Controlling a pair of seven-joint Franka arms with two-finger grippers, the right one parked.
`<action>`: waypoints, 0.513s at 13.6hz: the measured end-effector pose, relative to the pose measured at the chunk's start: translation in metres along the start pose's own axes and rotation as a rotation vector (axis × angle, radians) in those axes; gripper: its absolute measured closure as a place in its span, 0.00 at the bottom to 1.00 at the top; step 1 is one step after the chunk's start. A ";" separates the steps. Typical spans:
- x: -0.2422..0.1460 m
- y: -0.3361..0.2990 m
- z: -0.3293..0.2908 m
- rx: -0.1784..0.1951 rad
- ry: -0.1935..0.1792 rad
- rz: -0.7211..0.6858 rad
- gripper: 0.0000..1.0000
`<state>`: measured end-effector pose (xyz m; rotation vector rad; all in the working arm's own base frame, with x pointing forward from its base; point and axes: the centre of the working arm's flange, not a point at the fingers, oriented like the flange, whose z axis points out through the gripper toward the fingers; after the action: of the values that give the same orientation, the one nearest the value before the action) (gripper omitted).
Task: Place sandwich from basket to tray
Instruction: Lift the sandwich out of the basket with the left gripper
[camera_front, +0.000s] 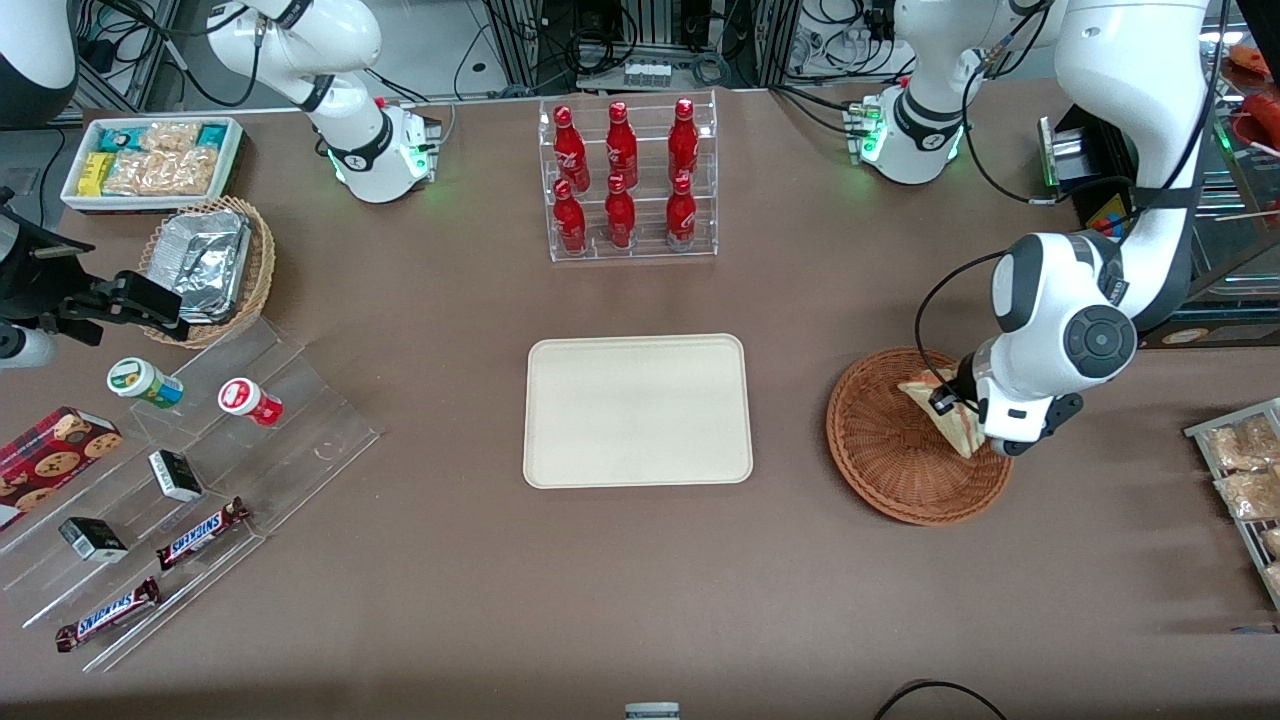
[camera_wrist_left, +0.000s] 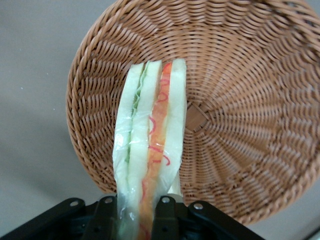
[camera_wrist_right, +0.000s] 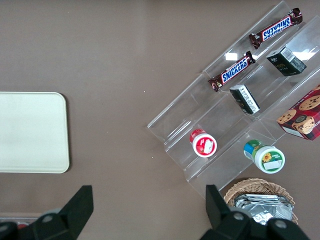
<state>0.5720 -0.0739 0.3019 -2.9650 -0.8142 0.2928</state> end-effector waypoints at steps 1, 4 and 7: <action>-0.002 0.005 -0.010 0.003 -0.005 0.039 0.81; -0.014 0.026 -0.037 0.002 -0.008 0.145 0.81; -0.047 0.067 -0.049 0.001 0.018 0.268 0.81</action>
<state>0.5755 -0.1553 0.3514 -3.0688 -0.4128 0.2771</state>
